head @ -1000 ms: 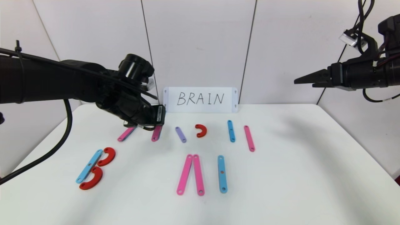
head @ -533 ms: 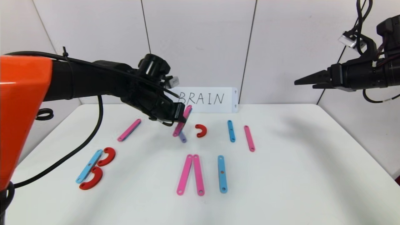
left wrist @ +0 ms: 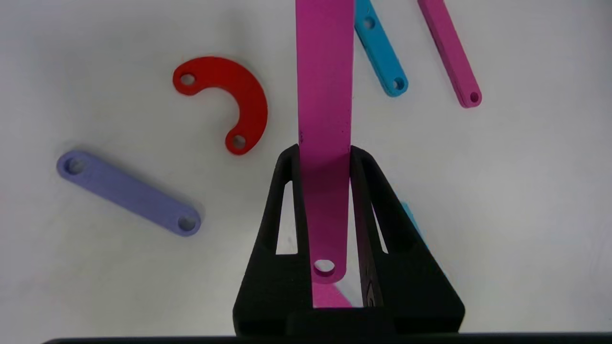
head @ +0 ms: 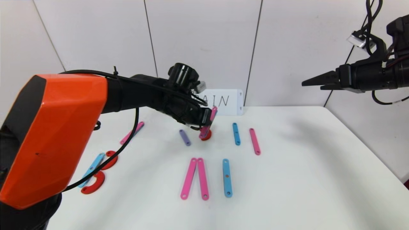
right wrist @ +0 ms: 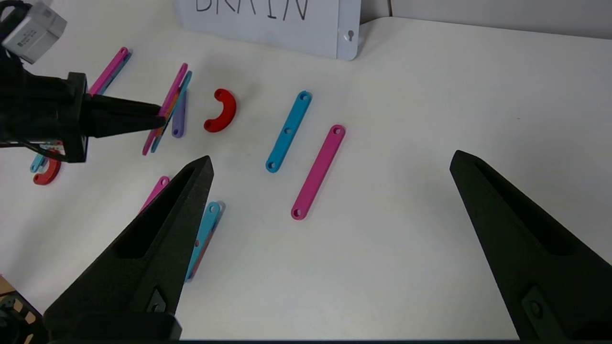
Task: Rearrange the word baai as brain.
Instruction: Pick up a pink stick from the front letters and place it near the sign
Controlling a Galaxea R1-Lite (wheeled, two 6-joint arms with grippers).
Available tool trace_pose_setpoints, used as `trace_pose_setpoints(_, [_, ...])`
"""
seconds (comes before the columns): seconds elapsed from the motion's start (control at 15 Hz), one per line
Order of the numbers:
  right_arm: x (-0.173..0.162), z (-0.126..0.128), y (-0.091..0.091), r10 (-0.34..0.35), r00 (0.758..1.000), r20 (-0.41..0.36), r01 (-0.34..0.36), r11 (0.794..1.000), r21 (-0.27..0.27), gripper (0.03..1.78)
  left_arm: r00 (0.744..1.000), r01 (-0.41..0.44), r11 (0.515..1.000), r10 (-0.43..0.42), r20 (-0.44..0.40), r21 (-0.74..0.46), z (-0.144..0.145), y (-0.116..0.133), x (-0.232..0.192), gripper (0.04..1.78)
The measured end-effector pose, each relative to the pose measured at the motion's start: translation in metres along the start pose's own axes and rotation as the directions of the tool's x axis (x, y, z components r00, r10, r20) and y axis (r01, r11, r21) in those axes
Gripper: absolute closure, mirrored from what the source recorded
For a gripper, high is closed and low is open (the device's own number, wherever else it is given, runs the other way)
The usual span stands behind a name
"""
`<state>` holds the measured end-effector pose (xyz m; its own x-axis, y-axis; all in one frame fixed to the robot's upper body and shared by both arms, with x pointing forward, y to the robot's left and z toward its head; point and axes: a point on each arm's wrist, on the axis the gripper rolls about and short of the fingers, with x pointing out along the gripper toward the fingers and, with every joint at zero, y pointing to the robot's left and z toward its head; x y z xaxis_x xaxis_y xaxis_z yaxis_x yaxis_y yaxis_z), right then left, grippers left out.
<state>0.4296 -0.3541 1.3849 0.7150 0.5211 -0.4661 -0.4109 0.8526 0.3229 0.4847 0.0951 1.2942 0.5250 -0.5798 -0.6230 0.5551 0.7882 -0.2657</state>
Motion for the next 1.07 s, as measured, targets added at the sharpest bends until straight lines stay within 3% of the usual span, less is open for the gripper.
trace_pose_setpoints(0.4, [0.000, 0.000, 0.000, 0.000, 1.000, 0.001, 0.000, 1.000, -0.001, 0.08, 1.000, 0.019, 1.000, -0.019, 0.003, 0.009, -0.013, -0.009, 0.038, 1.52])
trace_pose_setpoints(0.73, [0.000, 0.000, 0.000, 0.000, 1.000, 0.001, 0.000, 1.000, -0.001, 0.08, 0.999, -0.048, 0.999, 0.048, 0.017, -0.007, -0.024, -0.019, 0.063, 1.52])
trace_pose_setpoints(1.07, [0.000, 0.000, 0.000, 0.000, 1.000, 0.001, 0.000, 1.000, -0.001, 0.08, 0.999, -0.045, 0.999, 0.045, 0.005, -0.030, -0.032, -0.024, 0.076, 1.52])
